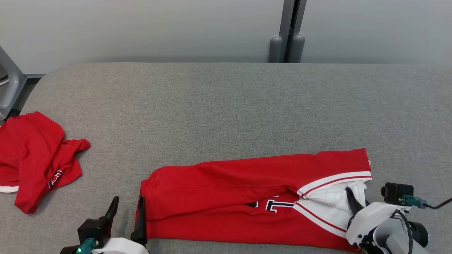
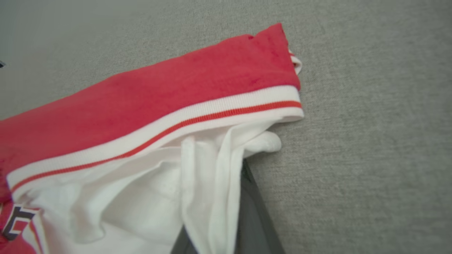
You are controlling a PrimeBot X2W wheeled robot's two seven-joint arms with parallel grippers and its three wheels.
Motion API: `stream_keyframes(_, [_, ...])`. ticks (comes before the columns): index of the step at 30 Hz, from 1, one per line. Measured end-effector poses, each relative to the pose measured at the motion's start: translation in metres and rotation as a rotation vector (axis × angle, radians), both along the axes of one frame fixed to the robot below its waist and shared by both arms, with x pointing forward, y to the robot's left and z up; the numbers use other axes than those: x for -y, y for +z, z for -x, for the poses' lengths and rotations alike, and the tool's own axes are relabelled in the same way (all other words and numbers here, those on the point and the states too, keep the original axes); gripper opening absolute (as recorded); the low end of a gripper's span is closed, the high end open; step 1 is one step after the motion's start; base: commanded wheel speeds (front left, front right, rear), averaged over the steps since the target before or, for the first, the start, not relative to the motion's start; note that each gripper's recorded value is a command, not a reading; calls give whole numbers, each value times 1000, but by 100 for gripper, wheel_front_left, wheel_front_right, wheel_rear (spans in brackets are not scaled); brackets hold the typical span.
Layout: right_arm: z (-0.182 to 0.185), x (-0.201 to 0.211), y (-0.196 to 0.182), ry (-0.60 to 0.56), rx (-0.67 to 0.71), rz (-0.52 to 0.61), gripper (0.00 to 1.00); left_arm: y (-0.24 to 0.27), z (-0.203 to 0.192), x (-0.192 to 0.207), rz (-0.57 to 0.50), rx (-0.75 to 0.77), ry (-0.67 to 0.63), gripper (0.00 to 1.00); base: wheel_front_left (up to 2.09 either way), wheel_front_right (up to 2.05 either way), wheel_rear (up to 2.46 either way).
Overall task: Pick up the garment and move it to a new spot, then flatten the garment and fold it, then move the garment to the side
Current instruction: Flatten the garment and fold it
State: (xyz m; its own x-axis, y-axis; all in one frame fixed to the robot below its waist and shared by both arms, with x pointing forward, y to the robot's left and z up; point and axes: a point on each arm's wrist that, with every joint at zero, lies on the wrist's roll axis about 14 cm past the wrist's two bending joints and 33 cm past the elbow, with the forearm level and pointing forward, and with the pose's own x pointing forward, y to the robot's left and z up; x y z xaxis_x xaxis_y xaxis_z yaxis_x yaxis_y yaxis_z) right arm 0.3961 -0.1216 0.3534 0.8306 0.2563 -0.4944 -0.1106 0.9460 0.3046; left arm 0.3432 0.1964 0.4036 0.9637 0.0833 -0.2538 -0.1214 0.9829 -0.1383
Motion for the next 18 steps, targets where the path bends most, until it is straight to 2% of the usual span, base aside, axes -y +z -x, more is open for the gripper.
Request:
stream_keyframes(4, [-6,18,6,-58,38,-3,0,0,-3,10,13,2,-25,100,0,0,0])
stream_keyframes(12, [-24,77,29,-175,120,62,0,2,-10,25,27,8,-68,100,0,0,0])
stream_keyframes(15, [-35,82,49,-173,194,70,0,1,-10,28,27,7,-78,100,0,0,0])
stream_keyframes(18, [-39,62,64,-139,248,34,0,3,-10,30,28,11,-84,100,0,0,0])
